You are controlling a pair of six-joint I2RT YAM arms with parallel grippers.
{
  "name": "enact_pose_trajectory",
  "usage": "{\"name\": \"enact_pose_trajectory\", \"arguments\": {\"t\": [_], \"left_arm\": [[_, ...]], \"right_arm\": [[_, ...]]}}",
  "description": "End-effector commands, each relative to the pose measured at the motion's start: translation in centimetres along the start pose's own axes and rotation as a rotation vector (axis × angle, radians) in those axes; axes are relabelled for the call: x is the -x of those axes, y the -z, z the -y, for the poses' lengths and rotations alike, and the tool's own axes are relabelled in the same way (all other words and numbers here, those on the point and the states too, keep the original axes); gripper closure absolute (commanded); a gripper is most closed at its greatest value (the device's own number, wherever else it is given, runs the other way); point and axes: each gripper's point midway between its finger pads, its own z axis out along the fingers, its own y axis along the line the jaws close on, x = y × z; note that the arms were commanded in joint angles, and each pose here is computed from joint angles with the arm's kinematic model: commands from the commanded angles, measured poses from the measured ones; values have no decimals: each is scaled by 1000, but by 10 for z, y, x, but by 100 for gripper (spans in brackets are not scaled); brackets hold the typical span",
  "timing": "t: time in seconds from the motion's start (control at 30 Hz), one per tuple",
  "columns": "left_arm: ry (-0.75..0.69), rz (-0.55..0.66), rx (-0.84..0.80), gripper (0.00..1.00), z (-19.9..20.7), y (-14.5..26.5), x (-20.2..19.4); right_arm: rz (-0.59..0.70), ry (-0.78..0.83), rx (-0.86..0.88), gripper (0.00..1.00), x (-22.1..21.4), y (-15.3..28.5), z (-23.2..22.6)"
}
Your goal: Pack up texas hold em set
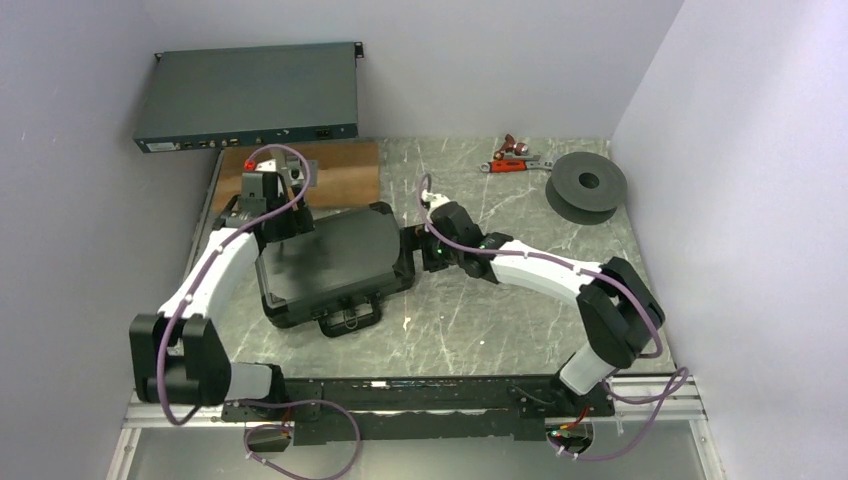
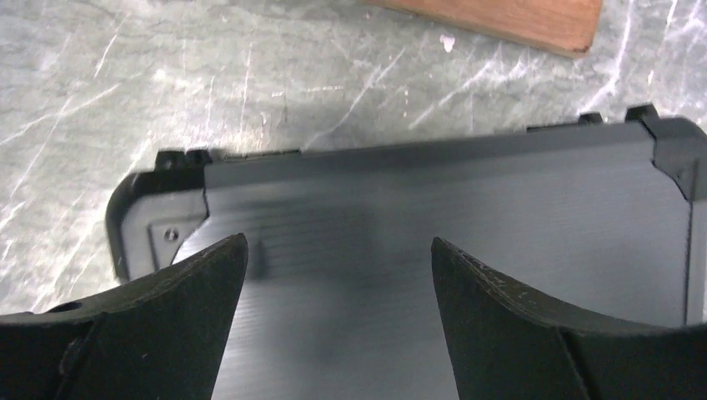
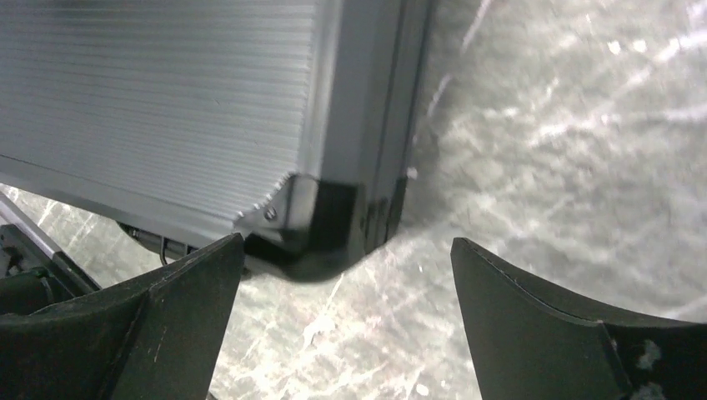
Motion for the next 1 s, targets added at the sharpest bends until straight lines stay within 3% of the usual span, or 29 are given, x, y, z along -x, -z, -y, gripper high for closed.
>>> {"name": "enact_pose_trajectory", "arguments": {"t": [0.0, 0.2, 0.4, 0.63, 0.97], "left_arm": [[33, 92, -35, 15, 8, -25, 40], [86, 68, 27, 17, -20, -56, 47], [142, 2, 99, 11, -47, -71, 30], [185, -31, 96, 12, -49, -52, -1], [270, -76, -24, 12, -40, -10, -89]], "right_arm": [[62, -135, -45, 4, -2, 17, 7], [36, -191, -21, 7, -28, 24, 5], [-13, -185, 15, 18, -42, 10, -7], [-5, -134, -11, 30, -25, -17, -9], [17, 23, -17, 35, 6, -57, -8]]}}
